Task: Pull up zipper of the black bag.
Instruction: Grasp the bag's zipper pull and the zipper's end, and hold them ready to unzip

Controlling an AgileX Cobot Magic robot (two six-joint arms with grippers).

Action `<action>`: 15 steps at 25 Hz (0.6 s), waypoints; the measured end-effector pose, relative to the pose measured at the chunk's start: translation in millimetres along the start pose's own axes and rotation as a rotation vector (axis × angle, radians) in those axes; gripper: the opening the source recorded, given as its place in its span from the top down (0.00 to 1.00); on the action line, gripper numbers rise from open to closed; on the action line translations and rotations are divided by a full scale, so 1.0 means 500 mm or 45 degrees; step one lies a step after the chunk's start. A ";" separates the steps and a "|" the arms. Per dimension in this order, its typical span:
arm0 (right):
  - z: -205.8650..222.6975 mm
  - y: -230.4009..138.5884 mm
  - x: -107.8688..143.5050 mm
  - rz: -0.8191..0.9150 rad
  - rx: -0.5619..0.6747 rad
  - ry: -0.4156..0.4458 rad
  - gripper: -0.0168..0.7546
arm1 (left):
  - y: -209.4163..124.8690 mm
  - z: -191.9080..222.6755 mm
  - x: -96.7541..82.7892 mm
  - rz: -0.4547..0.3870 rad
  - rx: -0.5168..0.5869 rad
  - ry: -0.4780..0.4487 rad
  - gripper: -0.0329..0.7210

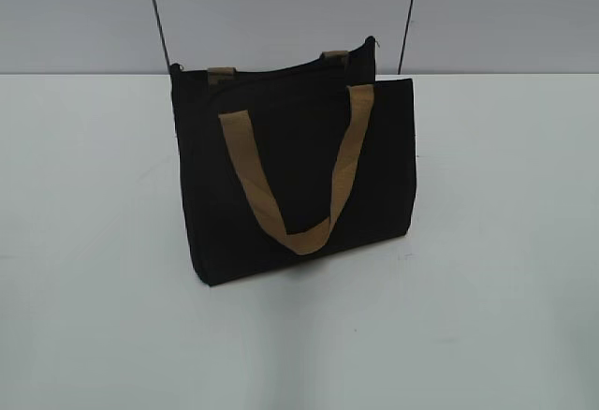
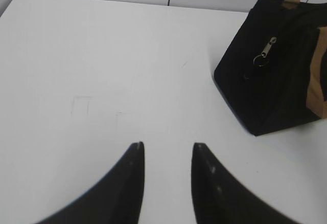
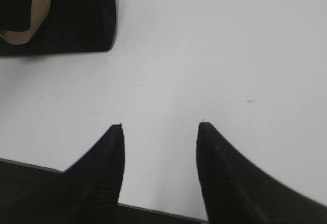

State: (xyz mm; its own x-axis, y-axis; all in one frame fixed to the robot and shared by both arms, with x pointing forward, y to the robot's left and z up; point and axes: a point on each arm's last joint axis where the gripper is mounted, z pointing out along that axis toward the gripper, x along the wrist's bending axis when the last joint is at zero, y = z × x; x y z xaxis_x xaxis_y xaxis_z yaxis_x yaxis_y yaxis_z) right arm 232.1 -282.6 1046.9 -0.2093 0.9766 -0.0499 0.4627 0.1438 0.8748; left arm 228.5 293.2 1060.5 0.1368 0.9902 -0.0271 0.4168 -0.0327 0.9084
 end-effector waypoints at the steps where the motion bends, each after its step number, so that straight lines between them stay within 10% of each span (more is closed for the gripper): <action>1: 0.000 0.000 0.000 0.000 0.000 0.000 0.50 | 0.000 0.000 0.000 0.000 0.000 0.000 0.64; 15: 0.000 0.000 0.000 0.000 0.000 0.000 0.50 | 0.000 0.000 0.000 0.000 0.000 0.000 0.64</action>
State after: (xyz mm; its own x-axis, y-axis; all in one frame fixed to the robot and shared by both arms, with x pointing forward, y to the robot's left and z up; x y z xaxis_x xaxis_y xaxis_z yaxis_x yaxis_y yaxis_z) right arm 232.1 -282.6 1046.9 -0.2093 0.9766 -0.0499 0.4627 0.1438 0.8748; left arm 228.5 293.2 1060.5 0.1368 0.9902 -0.0271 0.4168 -0.0327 0.9084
